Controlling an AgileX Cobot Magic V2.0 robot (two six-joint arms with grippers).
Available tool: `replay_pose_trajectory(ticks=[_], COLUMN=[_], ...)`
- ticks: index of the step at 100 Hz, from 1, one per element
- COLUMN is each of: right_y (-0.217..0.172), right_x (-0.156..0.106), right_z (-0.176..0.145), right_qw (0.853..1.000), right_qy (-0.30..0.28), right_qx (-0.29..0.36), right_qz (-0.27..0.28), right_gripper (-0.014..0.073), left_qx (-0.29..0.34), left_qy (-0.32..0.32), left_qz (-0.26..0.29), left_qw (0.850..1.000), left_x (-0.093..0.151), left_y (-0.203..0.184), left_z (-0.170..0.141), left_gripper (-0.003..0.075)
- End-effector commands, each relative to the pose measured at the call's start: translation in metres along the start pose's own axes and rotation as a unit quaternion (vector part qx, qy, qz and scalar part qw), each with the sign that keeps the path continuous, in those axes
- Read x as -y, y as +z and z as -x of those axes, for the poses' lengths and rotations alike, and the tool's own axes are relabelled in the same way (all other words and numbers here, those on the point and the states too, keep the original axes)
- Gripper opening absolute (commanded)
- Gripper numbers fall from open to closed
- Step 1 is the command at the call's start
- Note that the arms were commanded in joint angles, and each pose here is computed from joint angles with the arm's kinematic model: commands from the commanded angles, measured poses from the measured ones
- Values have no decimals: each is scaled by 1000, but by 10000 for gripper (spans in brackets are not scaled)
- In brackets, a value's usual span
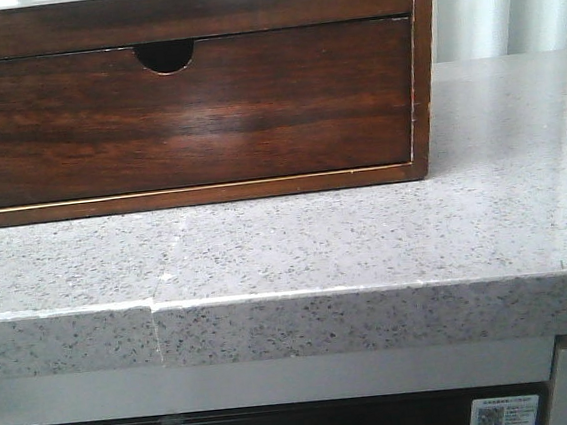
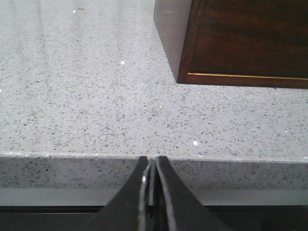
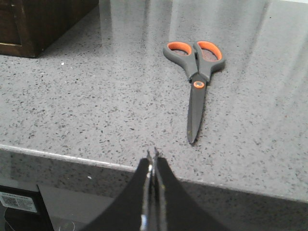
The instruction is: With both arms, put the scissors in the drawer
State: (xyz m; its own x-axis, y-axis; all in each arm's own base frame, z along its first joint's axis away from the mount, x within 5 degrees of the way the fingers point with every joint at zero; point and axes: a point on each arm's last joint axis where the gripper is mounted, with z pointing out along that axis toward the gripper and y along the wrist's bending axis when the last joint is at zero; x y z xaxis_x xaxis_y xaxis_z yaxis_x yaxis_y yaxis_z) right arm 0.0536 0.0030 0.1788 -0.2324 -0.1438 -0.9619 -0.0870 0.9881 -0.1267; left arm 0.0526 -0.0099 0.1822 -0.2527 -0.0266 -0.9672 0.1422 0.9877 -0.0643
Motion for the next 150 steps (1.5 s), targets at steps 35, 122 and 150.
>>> replay_pose_trajectory(ticks=[35,122,150], right_y=[0,-8,-12], right_x=[1,5,13], right_z=[1,33,40], right_qw=[1000,979,938], right_qy=[-5,20,238], right_qx=[22,201,251], right_qz=[-7,-27,-17], right_gripper=[-31,-31,-31], left_qx=[19,62,64], left_qy=[-12,-178,-401], left_qz=[-1,-48,-114], left_qw=[1000,981,907], left_x=[0,6,14], left_y=[0,-1,-3], left_z=[-4,5,12], left_gripper=[-19,-19,-19])
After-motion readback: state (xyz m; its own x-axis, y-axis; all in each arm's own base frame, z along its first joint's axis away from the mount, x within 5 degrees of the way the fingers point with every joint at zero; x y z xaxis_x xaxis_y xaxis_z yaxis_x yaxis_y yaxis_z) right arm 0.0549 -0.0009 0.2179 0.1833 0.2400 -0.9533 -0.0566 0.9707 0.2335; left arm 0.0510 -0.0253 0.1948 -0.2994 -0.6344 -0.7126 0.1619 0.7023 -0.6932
